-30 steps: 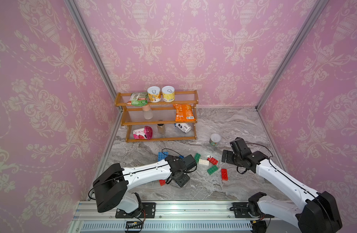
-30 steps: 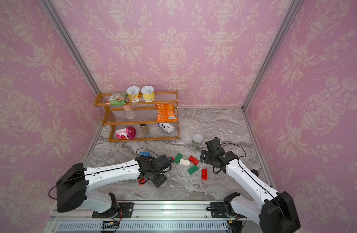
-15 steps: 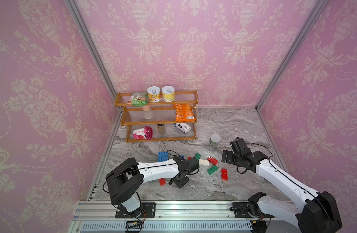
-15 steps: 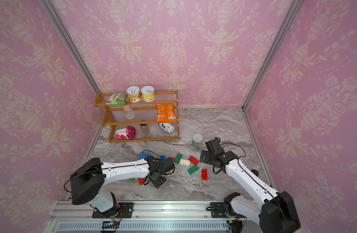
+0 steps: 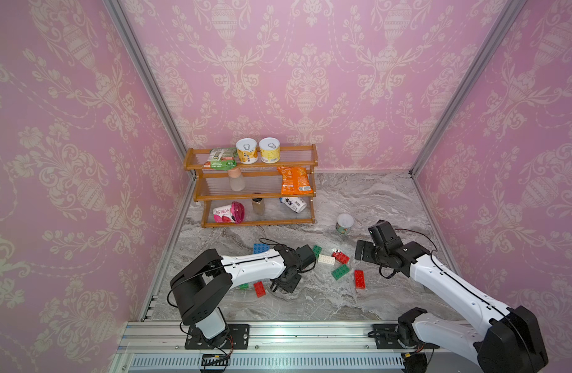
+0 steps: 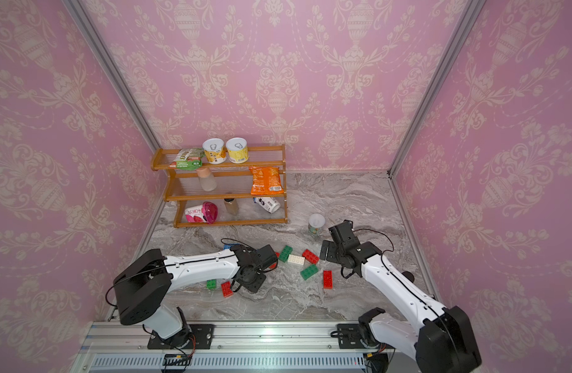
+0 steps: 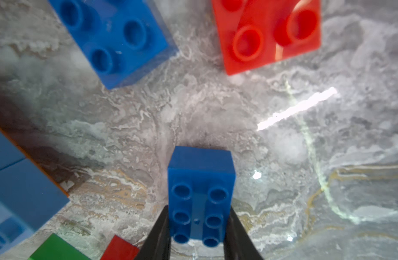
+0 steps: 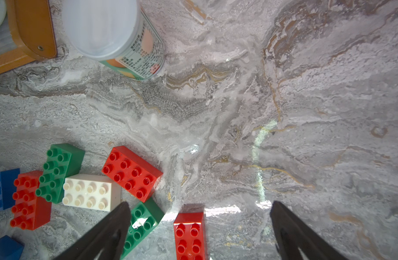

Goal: Assemble a rectangle with lego
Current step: Move the lego brick at the center of the board.

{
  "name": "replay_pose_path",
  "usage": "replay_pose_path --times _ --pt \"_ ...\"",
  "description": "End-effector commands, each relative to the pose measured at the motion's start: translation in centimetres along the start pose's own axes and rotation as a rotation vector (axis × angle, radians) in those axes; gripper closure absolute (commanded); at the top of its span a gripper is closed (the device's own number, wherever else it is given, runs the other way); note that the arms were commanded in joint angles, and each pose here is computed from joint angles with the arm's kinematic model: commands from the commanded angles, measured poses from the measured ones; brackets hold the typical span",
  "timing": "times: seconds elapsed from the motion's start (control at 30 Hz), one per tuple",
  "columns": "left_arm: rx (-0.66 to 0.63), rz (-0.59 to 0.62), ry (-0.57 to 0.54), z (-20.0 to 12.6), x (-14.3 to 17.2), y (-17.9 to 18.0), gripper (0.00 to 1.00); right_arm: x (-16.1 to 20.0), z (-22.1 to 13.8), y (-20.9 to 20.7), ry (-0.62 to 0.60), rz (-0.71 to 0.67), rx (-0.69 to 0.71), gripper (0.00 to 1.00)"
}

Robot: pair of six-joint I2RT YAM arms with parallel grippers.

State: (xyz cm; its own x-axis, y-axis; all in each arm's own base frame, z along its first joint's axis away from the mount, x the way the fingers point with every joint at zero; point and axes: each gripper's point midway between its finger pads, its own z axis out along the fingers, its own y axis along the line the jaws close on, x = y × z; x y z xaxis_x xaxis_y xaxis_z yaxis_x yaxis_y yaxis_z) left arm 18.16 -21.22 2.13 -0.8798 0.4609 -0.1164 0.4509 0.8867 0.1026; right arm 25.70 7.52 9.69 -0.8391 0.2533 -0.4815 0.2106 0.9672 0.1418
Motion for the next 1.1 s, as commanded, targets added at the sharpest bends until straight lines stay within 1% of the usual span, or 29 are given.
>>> replay_pose_path --times 0.0,0.13,0.27,0.47,0.57,0.67,1.07 --pt "-0.008 -0.193 -0.06 -0.8 -1.5 0.6 0.87 0.3 0.1 -0.3 0.006 0.022 0.009 0.0" --pt "0.0 -0.332 -0.066 -0.9 -2.0 1.1 0.87 0.1 0.2 -0.1 0.0 0.021 -0.001 0.0" --pt "0.01 -0.396 -0.069 -1.2 -2.8 0.7 0.87 0.0 0.3 -0.1 0.001 0.015 -0.001 0.0" --pt "0.027 -0.436 -0.039 -0.6 -3.5 -0.2 0.88 -0.2 0.5 0.0 0.007 0.007 0.004 0.0" --pt "0.008 -0.465 -0.013 -0.2 -3.2 0.1 0.9 -0.6 0.3 0.2 0.0 -0.021 -0.008 0.0" --pt "0.0 -0.487 -0.018 -0.3 -3.2 0.5 0.9 -1.1 0.0 0.4 -0.013 -0.027 -0.015 0.0" --pt "0.029 -0.497 0.052 1.0 -3.4 -0.3 0.89 -1.1 0.3 -0.2 0.001 -0.032 -0.002 0.0"
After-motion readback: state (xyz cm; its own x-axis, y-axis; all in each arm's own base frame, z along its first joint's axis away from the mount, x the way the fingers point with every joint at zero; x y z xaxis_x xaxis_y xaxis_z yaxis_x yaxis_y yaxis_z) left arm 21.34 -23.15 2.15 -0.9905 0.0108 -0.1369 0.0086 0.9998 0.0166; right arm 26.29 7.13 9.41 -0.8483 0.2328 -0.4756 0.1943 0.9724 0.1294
